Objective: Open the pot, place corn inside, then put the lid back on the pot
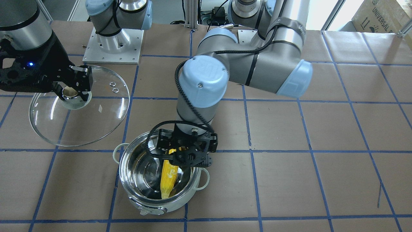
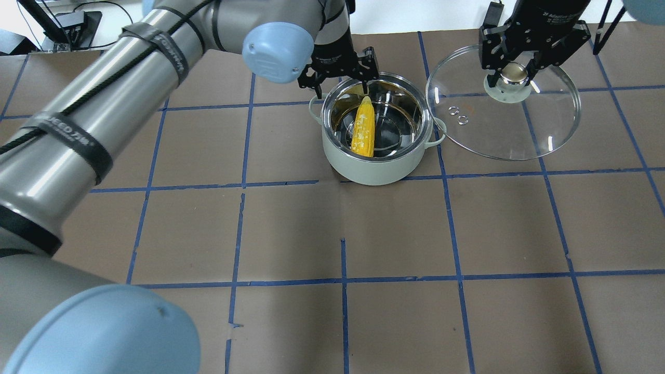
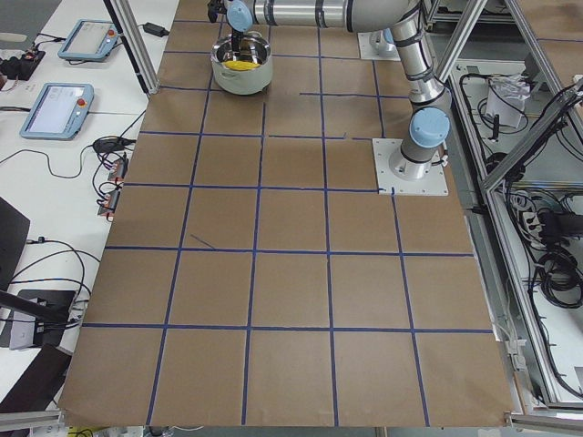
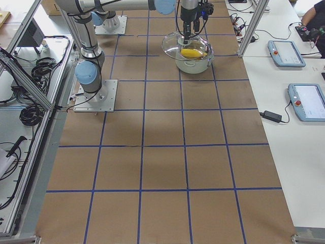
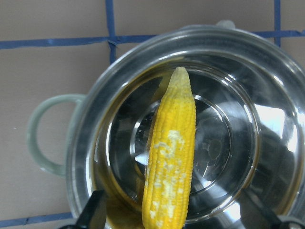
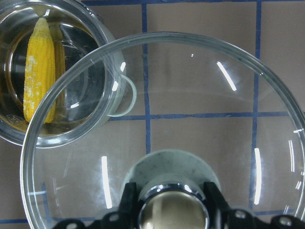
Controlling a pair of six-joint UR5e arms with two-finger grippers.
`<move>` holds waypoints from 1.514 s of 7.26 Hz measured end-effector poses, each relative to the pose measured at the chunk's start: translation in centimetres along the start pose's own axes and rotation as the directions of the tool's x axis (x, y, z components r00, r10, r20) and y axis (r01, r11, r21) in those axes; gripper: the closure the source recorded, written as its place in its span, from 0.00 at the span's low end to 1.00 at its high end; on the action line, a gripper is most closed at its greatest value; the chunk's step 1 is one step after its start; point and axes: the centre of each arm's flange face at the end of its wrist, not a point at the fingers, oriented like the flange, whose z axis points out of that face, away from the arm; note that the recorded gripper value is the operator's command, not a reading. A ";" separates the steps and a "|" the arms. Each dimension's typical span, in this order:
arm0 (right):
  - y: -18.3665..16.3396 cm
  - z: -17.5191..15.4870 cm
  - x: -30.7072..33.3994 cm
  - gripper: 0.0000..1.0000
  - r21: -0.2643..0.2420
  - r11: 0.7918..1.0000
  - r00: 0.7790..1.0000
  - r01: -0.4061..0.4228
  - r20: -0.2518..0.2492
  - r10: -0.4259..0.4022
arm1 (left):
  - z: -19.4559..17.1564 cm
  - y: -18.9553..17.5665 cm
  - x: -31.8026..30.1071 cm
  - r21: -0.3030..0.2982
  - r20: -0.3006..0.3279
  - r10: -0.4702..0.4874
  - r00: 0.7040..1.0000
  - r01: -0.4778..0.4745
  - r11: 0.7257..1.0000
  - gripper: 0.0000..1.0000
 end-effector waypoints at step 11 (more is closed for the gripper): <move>-5.2 4.9 -15.2 0.74 0.040 0.993 0.994 0.111 0.015 -0.112 | -18.0 15.2 -23.5 -0.023 0.133 0.007 0.991 -0.004 1.000 0.00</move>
